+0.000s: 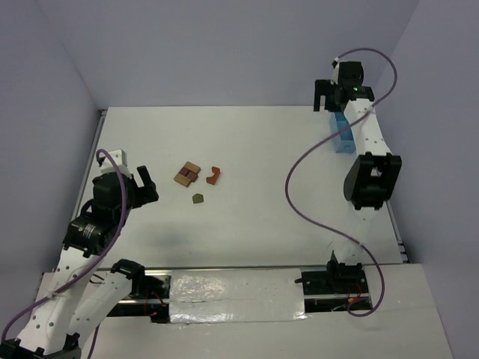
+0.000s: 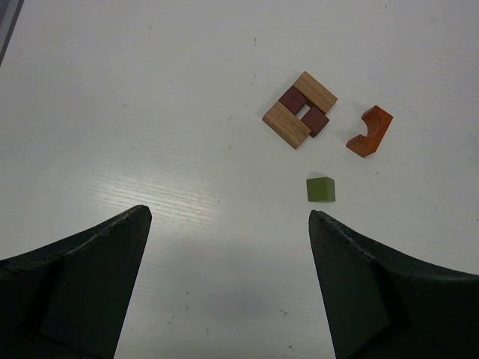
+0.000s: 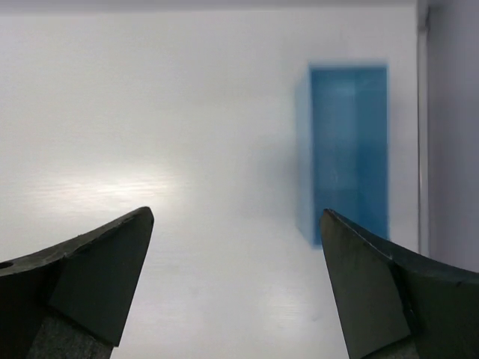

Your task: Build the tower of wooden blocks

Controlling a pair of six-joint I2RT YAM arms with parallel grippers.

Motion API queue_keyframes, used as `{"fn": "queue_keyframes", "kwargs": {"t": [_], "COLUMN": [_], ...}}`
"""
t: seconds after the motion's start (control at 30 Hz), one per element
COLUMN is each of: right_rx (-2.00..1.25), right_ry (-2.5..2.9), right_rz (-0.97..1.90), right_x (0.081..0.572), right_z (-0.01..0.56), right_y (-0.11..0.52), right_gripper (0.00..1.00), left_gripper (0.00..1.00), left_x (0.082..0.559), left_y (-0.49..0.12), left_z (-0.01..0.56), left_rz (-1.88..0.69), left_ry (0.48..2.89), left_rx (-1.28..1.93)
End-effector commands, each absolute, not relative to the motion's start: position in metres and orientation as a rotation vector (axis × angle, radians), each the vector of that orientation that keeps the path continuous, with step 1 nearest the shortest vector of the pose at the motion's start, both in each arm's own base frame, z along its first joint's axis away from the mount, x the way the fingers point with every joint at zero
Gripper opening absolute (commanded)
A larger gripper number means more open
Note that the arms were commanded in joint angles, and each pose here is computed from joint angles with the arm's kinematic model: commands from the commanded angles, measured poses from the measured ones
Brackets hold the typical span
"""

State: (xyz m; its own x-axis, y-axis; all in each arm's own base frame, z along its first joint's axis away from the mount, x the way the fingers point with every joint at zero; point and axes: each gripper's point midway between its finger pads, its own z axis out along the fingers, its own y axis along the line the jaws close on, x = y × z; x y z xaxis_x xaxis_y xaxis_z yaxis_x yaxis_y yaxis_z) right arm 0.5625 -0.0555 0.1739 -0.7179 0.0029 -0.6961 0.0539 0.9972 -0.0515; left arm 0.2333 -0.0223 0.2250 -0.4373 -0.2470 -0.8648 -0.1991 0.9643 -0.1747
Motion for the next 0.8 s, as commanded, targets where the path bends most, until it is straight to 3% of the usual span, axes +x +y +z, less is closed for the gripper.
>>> {"fn": "queue_keyframes", "kwargs": {"t": [0.0,0.03,0.07,0.1,0.13,0.17,0.23,0.37,0.6,0.67,0.73,0.77], "right_rx": [0.071,-0.011,-0.023,-0.138,-0.388,-0.389,-0.451,-0.411,-0.687,-0.764,-0.794,-0.83], "right_ry": [1.876,1.759,1.82,1.577,1.6,1.529,1.496,1.84,1.966,2.081,2.063,2.138], "right_rz": [0.046,0.213,0.386,0.563,0.894,1.099,1.19,0.76,0.794,0.651,0.559,0.484], "right_x": [0.531,0.495,0.476,0.449,0.403,0.377,0.355,0.369,0.349,0.345,0.358,0.358], "right_z": [0.35,0.394,0.348,0.407,0.352,0.362,0.372,0.274,0.214,0.163,0.164,0.127], "right_y": [0.035,0.079,0.108,0.135,0.187,0.207,0.253,0.315,0.42,0.437,0.453,0.456], "right_gripper": [1.0,1.0,1.0,1.0,1.0,1.0,1.0,1.0,1.0,0.96,0.92,0.87], "left_gripper": [0.99,1.0,1.0,0.99,0.99,0.99,1.0,1.0,1.0,0.99,0.99,1.0], "left_x": [0.235,0.235,0.234,0.233,0.233,0.233,0.232,0.23,0.225,0.224,0.224,0.224], "left_y": [-0.019,-0.017,-0.016,-0.015,-0.015,-0.014,-0.014,-0.011,-0.006,-0.005,-0.005,-0.006], "left_z": [0.238,0.239,0.239,0.24,0.241,0.242,0.243,0.246,0.252,0.253,0.253,0.252], "left_rz": [-0.044,-0.04,-0.034,-0.034,-0.033,-0.03,-0.036,-0.033,-0.029,-0.027,-0.028,-0.029], "left_ry": [1.983,1.978,1.977,1.973,1.969,1.963,1.956,1.942,1.907,1.904,1.904,1.907], "left_rx": [-0.315,-0.323,-0.328,-0.333,-0.335,-0.338,-0.34,-0.35,-0.376,-0.382,-0.379,-0.376]}}
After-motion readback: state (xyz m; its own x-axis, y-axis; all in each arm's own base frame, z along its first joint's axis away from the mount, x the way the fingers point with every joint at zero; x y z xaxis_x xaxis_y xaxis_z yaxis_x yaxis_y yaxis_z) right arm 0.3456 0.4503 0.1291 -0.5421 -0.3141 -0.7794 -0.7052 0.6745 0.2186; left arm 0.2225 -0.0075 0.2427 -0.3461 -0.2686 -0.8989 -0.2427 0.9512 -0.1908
